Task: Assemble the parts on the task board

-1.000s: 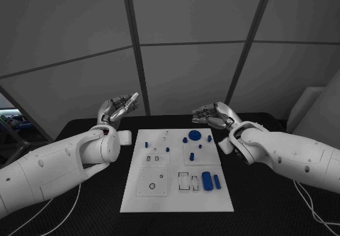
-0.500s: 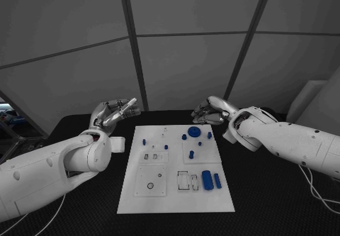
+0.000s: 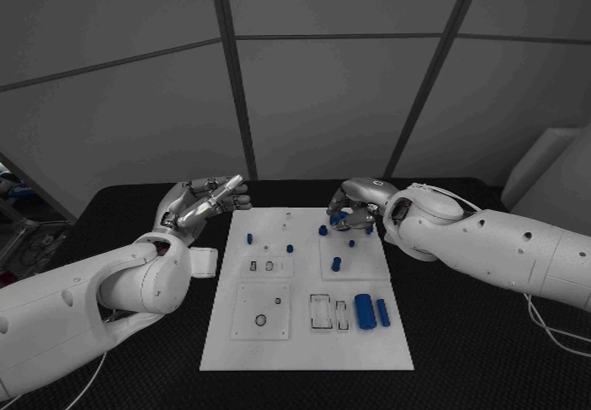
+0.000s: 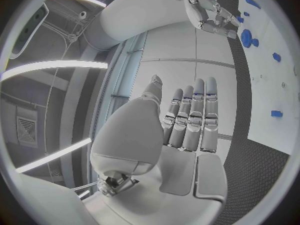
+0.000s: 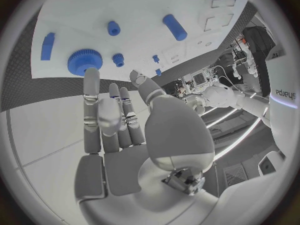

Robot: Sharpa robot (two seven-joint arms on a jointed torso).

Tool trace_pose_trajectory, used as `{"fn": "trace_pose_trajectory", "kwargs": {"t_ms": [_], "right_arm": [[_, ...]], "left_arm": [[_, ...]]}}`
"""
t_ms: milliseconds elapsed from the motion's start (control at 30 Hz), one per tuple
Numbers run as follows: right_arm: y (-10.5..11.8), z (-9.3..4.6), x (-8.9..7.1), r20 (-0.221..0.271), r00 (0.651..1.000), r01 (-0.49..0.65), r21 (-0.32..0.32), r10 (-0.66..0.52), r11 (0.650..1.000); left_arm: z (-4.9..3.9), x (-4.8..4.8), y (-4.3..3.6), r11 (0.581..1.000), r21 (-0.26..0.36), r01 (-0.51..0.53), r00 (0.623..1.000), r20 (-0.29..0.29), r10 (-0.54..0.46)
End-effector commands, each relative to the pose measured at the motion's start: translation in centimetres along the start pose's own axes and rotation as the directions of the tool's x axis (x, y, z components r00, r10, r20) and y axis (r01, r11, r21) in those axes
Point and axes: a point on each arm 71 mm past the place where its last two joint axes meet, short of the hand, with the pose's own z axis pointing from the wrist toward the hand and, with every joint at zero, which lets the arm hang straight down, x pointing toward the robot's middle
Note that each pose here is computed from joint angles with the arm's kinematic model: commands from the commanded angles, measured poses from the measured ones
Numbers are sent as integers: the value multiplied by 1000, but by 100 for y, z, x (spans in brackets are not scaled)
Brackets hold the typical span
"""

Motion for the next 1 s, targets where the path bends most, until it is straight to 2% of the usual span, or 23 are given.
{"fn": "trace_pose_trajectory", "kwargs": {"t_ms": [33,467,1000], "right_arm": [[21,17,16,-41,995,87,20,-86,996],[77,66,37,-53,994,102,25,-101,994],[109,98,4,5,994,105,19,-105,994]], "left_arm": [[-12,33,-27,1000,9,4,1000,-27,-4],[-42,47,-50,1000,10,6,999,-32,-5],[-44,14,-52,1000,9,1,1000,-25,-1]]}}
